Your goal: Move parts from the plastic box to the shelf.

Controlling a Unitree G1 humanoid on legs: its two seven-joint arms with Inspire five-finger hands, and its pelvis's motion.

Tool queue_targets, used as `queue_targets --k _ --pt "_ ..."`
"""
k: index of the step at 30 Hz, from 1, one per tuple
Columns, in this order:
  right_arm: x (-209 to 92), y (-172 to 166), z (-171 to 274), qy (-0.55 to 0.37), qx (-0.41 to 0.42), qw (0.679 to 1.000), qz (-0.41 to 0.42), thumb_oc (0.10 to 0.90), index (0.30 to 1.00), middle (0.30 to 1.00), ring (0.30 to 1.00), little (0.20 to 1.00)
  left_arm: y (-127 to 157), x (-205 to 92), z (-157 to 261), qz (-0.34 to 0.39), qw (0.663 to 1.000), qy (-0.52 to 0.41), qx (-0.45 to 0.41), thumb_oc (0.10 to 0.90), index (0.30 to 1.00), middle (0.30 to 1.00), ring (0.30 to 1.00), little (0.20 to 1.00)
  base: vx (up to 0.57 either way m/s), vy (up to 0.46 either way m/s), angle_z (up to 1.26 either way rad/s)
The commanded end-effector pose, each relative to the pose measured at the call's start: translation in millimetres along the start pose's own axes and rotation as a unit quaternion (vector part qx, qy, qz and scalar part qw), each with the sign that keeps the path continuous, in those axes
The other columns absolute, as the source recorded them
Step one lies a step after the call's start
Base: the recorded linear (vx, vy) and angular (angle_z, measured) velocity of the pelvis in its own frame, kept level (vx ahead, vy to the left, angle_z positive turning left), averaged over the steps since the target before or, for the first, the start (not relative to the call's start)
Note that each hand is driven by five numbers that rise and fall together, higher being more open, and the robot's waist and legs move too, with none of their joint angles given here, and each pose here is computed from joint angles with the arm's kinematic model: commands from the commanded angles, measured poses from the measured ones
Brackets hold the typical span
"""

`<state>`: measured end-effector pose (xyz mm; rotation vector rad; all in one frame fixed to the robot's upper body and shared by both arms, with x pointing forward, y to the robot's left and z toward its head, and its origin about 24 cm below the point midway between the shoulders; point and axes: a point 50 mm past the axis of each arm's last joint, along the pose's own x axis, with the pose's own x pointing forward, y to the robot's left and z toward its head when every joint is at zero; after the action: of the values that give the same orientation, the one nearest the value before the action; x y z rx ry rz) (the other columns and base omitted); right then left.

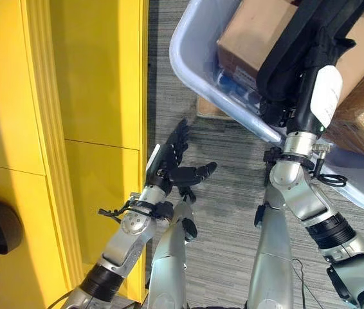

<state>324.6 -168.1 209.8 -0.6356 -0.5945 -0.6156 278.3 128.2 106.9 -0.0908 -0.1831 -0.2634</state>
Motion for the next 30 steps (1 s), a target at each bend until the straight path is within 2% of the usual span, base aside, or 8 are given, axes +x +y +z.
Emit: queue_targets --k 1,14,23,30 --pt "-7 -11 -41 0.108 -0.008 0.994 0.001 0.400 0.300 0.300 0.300 0.300 -8 0 21 -0.007 0.998 -0.065 -0.014 0.900 1.000 1.000 1.000 1.000 0.00 0.000 0.00" --pt "1 -12 -34 0.071 -0.086 0.993 0.047 0.400 0.300 0.300 0.300 0.300 -3 -5 27 -0.015 0.998 -0.066 -0.009 0.900 1.000 1.000 1.000 1.000 0.00 -0.005 0.00" --pt "-10 -8 -30 0.036 -0.124 0.986 0.105 0.400 0.300 0.300 0.300 0.300 3 -11 33 -0.017 0.997 -0.075 -0.008 0.900 1.000 1.000 1.000 1.000 0.00 0.000 0.00" --pt "-28 -7 -32 0.008 -0.148 0.974 0.169 0.400 0.300 0.300 0.300 0.300 18 -20 38 -0.012 0.996 -0.082 -0.010 0.900 1.000 1.000 1.000 1.000 0.00 0.000 0.00"
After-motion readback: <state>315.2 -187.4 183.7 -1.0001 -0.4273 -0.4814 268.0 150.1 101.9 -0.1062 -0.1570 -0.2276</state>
